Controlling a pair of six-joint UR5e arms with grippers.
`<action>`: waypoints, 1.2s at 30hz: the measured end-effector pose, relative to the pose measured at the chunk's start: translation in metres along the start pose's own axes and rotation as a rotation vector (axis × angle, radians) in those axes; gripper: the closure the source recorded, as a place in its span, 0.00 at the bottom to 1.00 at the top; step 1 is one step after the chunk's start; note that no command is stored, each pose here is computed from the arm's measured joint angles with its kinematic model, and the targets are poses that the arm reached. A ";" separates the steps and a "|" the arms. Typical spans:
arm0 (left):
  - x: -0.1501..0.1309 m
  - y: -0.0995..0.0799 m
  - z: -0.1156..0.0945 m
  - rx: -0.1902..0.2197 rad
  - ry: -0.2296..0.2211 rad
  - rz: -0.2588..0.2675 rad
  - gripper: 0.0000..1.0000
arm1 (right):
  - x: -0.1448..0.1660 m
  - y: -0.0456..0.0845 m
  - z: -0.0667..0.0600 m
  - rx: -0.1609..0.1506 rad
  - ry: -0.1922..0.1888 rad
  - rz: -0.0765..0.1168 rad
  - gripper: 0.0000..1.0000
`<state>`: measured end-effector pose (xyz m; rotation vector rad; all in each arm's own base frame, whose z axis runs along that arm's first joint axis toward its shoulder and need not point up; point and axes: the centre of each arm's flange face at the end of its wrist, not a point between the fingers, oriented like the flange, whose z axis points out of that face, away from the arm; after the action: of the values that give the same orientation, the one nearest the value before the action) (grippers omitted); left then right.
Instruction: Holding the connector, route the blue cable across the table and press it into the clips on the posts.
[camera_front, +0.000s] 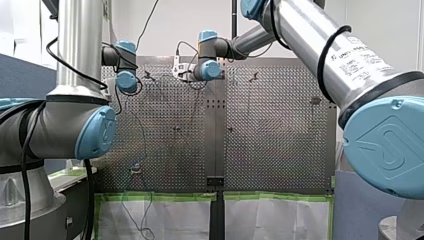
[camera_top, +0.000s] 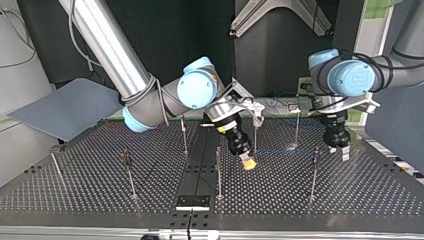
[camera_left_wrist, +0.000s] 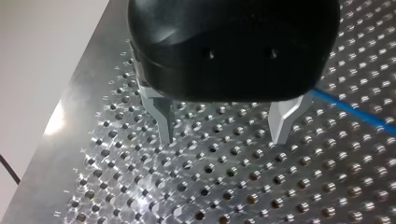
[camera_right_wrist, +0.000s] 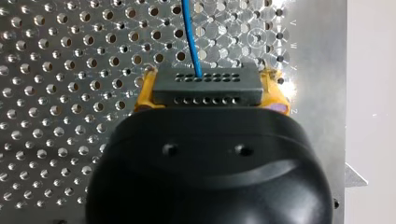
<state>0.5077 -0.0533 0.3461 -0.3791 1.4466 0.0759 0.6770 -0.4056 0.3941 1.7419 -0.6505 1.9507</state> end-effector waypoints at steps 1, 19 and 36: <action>0.000 0.000 -0.005 -0.006 0.006 0.001 0.01 | 0.000 0.000 0.000 0.000 0.000 0.000 1.00; -0.020 -0.011 -0.077 0.047 0.105 -0.094 0.01 | 0.007 0.003 0.001 -0.009 -0.003 0.004 1.00; -0.067 -0.043 -0.117 0.240 0.049 -0.018 0.01 | 0.007 0.005 0.001 -0.021 -0.005 0.008 1.00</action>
<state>0.3998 -0.1170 0.4113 -0.1982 1.4812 -0.1212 0.6735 -0.4100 0.4010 1.7339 -0.6780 1.9383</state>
